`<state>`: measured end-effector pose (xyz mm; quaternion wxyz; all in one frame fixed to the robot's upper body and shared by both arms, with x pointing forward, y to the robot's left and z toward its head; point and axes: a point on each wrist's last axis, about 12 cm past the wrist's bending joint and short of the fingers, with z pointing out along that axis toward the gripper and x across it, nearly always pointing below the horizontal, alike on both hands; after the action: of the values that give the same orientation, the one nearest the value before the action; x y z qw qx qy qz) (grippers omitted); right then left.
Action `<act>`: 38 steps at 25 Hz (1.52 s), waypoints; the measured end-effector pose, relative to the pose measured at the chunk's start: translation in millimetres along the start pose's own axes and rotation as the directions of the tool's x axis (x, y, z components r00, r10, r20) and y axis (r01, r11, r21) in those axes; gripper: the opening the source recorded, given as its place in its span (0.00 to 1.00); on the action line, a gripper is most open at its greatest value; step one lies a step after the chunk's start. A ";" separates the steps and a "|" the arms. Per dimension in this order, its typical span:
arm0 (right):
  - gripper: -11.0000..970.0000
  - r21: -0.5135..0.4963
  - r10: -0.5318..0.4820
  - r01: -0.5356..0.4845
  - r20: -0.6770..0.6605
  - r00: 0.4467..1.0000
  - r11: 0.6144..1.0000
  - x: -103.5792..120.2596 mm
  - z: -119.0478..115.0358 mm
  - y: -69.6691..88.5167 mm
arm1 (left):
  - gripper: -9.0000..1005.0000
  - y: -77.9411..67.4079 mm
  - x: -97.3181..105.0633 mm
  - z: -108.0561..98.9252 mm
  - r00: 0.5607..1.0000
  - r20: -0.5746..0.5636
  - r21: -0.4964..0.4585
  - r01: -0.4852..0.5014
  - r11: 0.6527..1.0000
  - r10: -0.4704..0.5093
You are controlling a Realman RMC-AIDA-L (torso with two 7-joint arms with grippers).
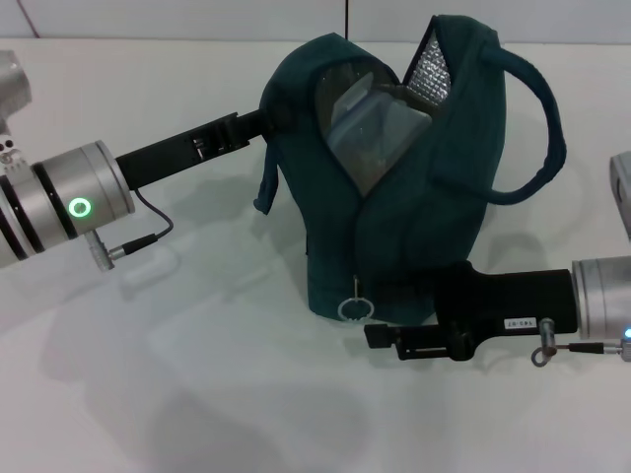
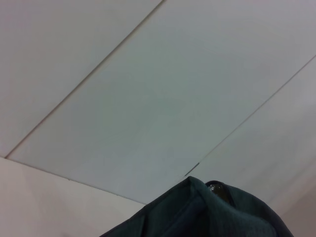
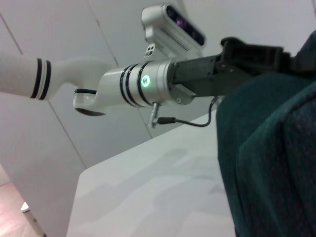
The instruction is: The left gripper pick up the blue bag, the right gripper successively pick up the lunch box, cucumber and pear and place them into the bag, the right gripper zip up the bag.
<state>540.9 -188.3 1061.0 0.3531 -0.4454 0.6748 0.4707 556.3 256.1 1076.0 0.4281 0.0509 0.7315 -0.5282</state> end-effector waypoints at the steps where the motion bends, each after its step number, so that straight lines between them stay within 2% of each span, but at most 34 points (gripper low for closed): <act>1: 0.70 0.000 0.003 -0.003 -0.002 1.000 1.000 0.1 0.8 0.0 | 0.06 0.0 0.0 0.0 1.000 0.000 0.000 0.000 1.000 0.000; 3: 0.67 -0.009 0.005 -0.006 -0.012 1.000 1.000 -0.4 3.3 0.9 | 0.06 0.2 0.3 -0.5 1.000 0.001 -0.001 0.001 1.000 -0.001; 15: 0.67 -0.017 0.037 -0.037 -0.001 0.999 0.999 2.9 4.3 4.5 | 0.06 0.7 1.4 -2.3 1.000 0.007 -0.004 -0.002 1.000 0.002; 19: 0.67 -0.087 0.029 -0.030 -0.010 1.000 0.996 3.0 6.2 13.1 | 0.06 0.6 1.5 -2.3 1.000 0.008 -0.003 -0.002 1.000 0.002; 23: 0.67 -0.015 0.040 -0.040 -0.006 0.999 0.999 5.5 6.2 5.9 | 0.06 0.4 1.3 -2.3 1.000 0.010 -0.001 -0.002 1.000 0.002; 27: 0.67 -0.028 0.038 -0.039 -0.017 0.999 0.999 7.0 7.7 7.9 | 0.06 0.3 1.2 -2.4 1.000 0.011 0.000 -0.002 1.000 0.002; 31: 0.67 0.001 0.039 -0.039 -0.019 0.999 0.999 7.3 7.7 4.7 | 0.06 0.4 1.3 -2.4 1.000 0.011 0.000 -0.002 1.000 0.002; 35: 0.67 -0.028 0.036 -0.037 -0.027 0.999 0.999 6.3 9.3 7.4 | 0.06 0.5 1.9 -2.5 1.000 0.012 0.000 0.001 1.000 -0.001; 38: 0.67 0.002 0.052 -0.052 -0.032 0.998 0.999 8.8 8.6 4.8 | 0.06 0.5 1.9 -2.5 1.000 0.013 0.000 0.001 1.000 -0.001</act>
<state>533.8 -181.8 1052.0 0.3300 -0.4349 0.6922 0.4721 553.9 257.7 1074.5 0.4323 0.0471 0.7288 -0.5289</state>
